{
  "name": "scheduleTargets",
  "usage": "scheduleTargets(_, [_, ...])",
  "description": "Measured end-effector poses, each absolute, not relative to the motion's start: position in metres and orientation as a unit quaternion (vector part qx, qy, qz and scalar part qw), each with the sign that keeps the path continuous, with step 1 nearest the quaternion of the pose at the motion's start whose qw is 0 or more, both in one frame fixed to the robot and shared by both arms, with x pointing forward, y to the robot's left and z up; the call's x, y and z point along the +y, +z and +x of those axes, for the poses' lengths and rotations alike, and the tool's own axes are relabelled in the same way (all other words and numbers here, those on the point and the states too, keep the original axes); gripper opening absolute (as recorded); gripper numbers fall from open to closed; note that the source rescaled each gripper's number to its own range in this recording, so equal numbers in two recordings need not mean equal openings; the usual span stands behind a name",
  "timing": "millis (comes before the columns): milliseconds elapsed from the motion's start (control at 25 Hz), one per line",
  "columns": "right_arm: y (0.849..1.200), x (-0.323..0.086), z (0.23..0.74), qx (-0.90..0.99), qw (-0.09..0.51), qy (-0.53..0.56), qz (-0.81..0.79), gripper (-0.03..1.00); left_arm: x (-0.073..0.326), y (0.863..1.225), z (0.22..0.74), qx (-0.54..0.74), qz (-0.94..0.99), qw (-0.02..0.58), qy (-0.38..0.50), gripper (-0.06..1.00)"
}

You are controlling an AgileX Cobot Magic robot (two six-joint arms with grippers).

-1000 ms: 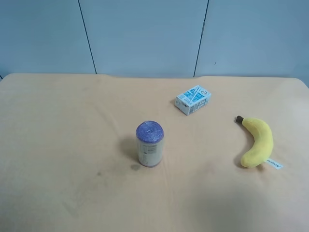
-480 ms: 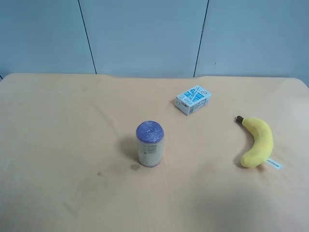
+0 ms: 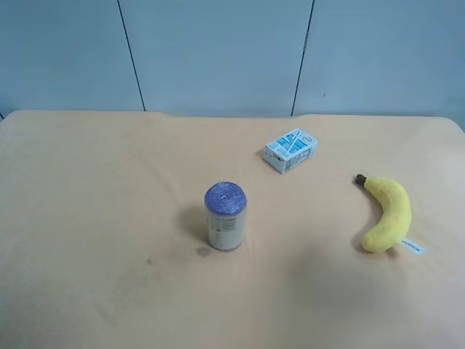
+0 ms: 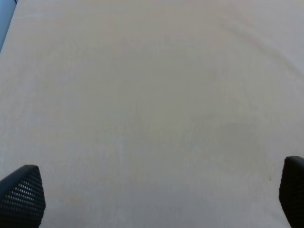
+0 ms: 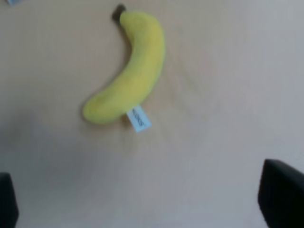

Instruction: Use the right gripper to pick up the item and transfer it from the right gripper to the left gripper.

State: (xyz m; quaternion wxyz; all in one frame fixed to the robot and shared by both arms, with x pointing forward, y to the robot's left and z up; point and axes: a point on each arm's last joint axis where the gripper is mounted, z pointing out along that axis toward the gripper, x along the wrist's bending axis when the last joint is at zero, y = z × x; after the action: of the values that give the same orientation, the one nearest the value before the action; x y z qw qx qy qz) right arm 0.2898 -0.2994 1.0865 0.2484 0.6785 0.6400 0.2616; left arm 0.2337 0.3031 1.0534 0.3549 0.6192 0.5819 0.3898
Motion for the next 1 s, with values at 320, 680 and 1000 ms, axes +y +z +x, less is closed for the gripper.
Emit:
scheduleTargets(320, [1.073, -0.295, 0.364, 0.635, 0.141, 0.15, 0.744, 1.0, 0.303, 1.053, 0.234, 0.582, 0.619, 0.355, 0.39, 1.0])
scheduleTargets(680, [1.018, -0.29, 0.438, 0.623, 0.084, 0.086, 0.773, 1.0, 0.303, 1.053, 0.234, 0.582, 0.619, 0.355, 0.39, 1.0])
scheduleTargets(1000, [0.968, -0.288, 0.474, 0.622, 0.055, 0.05, 0.779, 1.0, 0.303, 1.053, 0.234, 0.582, 0.619, 0.355, 0.39, 1.0])
